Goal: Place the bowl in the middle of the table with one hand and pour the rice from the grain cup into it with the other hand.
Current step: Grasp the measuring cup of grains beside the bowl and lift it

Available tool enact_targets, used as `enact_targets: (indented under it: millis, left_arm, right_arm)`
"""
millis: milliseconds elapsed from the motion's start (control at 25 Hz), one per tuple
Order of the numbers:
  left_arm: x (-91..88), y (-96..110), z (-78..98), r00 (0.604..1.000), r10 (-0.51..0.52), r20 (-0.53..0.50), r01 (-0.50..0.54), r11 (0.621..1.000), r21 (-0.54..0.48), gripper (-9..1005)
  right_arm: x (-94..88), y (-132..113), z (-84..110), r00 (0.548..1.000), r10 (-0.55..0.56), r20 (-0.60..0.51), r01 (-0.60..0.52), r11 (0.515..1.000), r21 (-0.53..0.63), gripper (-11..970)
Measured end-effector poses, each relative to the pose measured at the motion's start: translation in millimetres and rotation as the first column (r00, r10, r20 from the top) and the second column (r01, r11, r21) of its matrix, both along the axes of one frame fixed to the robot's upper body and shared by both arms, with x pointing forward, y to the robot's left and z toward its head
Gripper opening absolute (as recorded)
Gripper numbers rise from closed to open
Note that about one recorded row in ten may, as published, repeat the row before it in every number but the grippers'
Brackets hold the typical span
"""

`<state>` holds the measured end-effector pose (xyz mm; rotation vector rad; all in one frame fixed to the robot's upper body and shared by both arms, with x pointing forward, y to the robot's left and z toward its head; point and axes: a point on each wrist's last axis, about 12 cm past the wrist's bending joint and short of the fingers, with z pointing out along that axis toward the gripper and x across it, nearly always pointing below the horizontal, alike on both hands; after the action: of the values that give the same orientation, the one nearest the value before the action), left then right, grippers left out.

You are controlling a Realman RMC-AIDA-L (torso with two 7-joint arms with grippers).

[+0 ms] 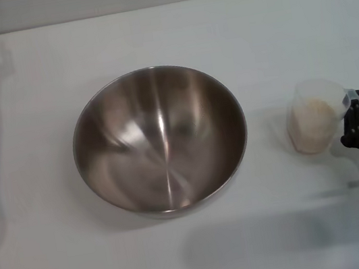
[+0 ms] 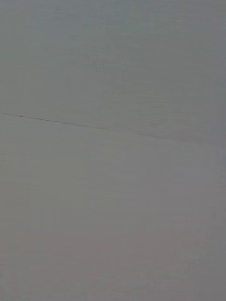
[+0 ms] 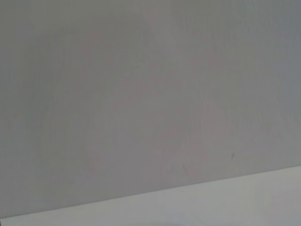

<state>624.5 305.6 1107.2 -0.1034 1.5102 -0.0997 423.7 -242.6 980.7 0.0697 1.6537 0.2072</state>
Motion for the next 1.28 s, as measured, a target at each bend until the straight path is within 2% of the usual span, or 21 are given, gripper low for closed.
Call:
enact_targets:
  millis: [440, 680, 1280]
  left_arm:
    - [-0.4, -1.4, -0.7, 1.000, -0.001, -0.001, 0.001, 1.000, -0.003, 503]
    - [-1.9, -1.4, -1.0, 1.000, 0.000, 0.004, 0.000, 1.000, -0.006, 503]
    - [-4.0, -0.3, 1.3, 1.000, 0.003, 0.019, -0.003, 1.000, -0.010, 503]
  right_arm:
    - [2.5, -3.3, -0.1, 1.000, 0.006, 0.004, -0.006, 1.000, -0.026, 19]
    - [6.8, -11.1, 4.8, 0.997, 0.038, 0.067, -0.030, 0.993, -0.113, 17]
    - [17.7, -18.1, 22.7, 0.975, 0.052, 0.218, -0.004, 0.977, -0.212, 18]
